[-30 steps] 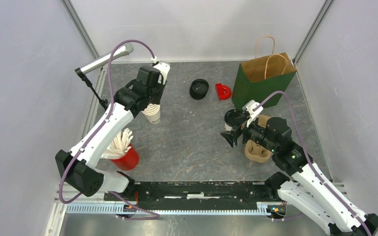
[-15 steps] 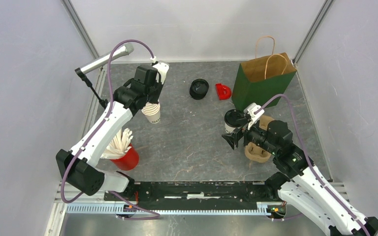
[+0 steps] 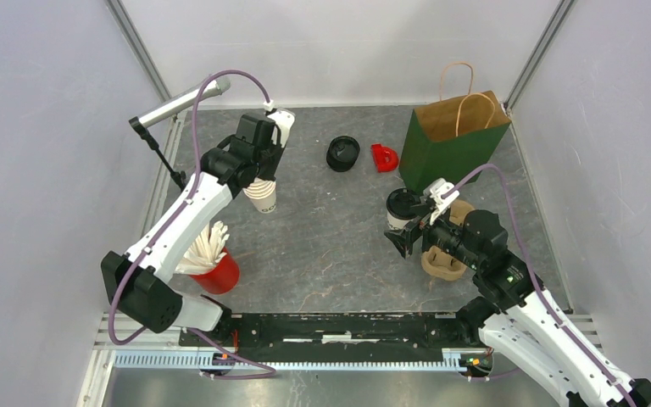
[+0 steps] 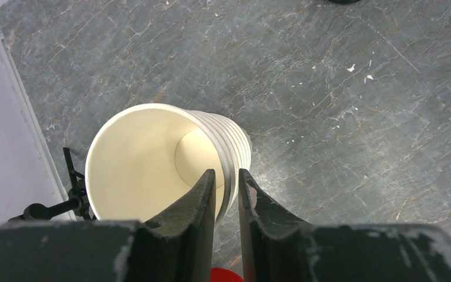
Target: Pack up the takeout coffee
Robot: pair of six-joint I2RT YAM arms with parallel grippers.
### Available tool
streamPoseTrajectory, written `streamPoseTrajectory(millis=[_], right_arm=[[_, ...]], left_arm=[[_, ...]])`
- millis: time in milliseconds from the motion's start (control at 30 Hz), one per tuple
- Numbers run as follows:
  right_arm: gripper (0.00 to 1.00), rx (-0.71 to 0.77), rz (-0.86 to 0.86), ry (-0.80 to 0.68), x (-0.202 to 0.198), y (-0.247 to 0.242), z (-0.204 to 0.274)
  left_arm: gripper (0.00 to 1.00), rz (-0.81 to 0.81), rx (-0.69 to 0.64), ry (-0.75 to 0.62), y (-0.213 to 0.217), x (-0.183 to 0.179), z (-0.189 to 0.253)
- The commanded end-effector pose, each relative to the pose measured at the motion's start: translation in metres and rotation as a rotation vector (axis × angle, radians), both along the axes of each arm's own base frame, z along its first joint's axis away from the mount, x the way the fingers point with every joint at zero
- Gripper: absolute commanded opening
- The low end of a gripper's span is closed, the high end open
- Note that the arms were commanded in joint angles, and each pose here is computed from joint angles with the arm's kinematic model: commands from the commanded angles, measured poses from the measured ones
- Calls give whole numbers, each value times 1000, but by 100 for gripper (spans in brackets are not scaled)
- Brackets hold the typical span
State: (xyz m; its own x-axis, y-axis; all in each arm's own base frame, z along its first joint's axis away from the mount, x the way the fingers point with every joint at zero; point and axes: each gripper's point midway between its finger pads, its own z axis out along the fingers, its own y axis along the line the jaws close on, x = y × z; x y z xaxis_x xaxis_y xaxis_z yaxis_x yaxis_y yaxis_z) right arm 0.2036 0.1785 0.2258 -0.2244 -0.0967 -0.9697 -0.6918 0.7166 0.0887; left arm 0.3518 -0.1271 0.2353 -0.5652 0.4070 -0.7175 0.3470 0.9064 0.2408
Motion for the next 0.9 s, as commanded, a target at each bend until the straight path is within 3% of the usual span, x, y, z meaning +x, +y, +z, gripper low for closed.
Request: streamPoseTrajectory(millis=[0,133,267,500,600,667,700,800,867], right_arm=[[98,-4,-20,-39,3,-4,11],[98,-18,-23,-32,4,-5,6],[98,-22,-22,-22,5,-4,4],[98,-23,-23,-22,6,-3,2],[98,-27,-25,-18,5,-4,-1],[98,-30,-29,-19,5,-5,-1],[98,-30,-29,-18,5,-5,-2],[98,-28,-35,-23,5,-7,-1],[98,-26,-42,-27,6,-7,0]], left_arm=[[24,-43,46,-27,2,6,4],[18,-62,25,-47,-1,6,14],[27,-95,2,-47,-7,4,18],[3,-129,6,31,-13,-2,8],[3,-117,9,20,-11,-1,13],[19,-104,6,10,-10,0,17],[21,-101,5,7,-9,1,18],[6,-117,-3,25,-12,-2,16],[2,-126,-7,36,-14,-5,16]])
